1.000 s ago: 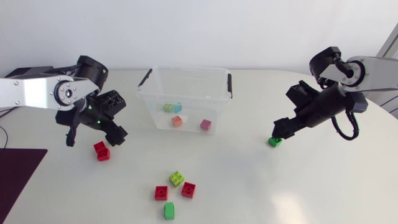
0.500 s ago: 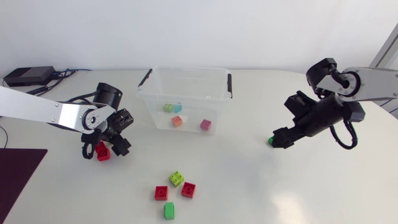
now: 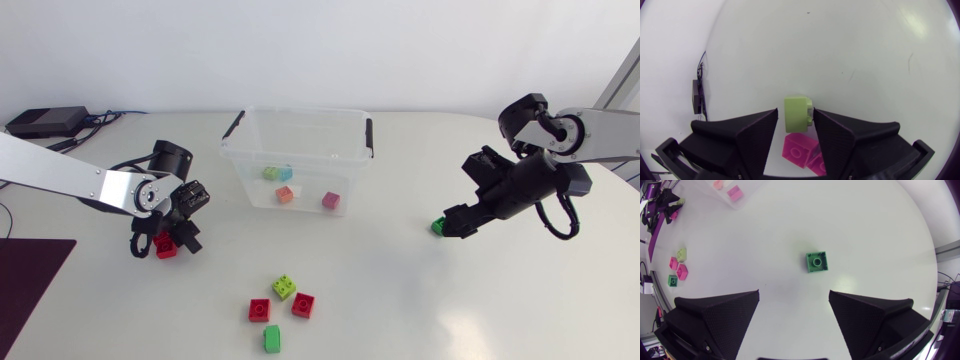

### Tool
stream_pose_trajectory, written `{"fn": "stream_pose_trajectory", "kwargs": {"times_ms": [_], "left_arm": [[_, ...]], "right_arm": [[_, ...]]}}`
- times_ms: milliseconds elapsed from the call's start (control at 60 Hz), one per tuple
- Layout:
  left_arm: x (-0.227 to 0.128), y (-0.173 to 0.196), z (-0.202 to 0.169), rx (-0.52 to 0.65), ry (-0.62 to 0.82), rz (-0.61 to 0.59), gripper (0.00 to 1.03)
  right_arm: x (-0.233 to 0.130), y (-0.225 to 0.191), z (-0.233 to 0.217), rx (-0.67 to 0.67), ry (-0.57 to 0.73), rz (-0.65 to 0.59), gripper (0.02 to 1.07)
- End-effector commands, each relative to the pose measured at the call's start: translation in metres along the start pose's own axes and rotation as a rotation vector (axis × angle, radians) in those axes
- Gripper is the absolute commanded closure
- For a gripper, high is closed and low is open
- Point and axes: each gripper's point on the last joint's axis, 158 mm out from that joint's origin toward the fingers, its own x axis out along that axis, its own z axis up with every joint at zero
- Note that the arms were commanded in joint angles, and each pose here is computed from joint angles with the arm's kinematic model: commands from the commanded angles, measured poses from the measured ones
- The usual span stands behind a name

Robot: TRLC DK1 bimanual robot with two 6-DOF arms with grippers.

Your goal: Pick up the duplo bricks and place them in the container

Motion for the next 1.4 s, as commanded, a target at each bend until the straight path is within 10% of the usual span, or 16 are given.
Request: {"fn": "stream_pose_trajectory", "kwargs": {"times_ms": [0, 800, 967, 1383], "left_arm": [[0.008, -0.007, -0.007, 0.031, 0.027, -0.013, 0.62], [-0.084, 0.004, 0.033, 0.037, -0.094, -0.129, 0.64], [-0.054, 0.011, 0.015, 0.071, -0.033, -0.141, 0.1], [-0.045, 0.003, 0.005, 0.448, -0.137, -0.497, 0.07]], "right_arm": [[0.008, -0.005, -0.008, -0.023, 0.031, -0.013, 0.07], [0.084, -0.041, 0.014, -0.203, 0.172, -0.01, 0.07], [0.08, -0.041, 0.015, -0.208, 0.168, -0.014, 0.07], [0.077, -0.036, 0.012, -0.24, 0.172, -0.007, 0.07]]}}
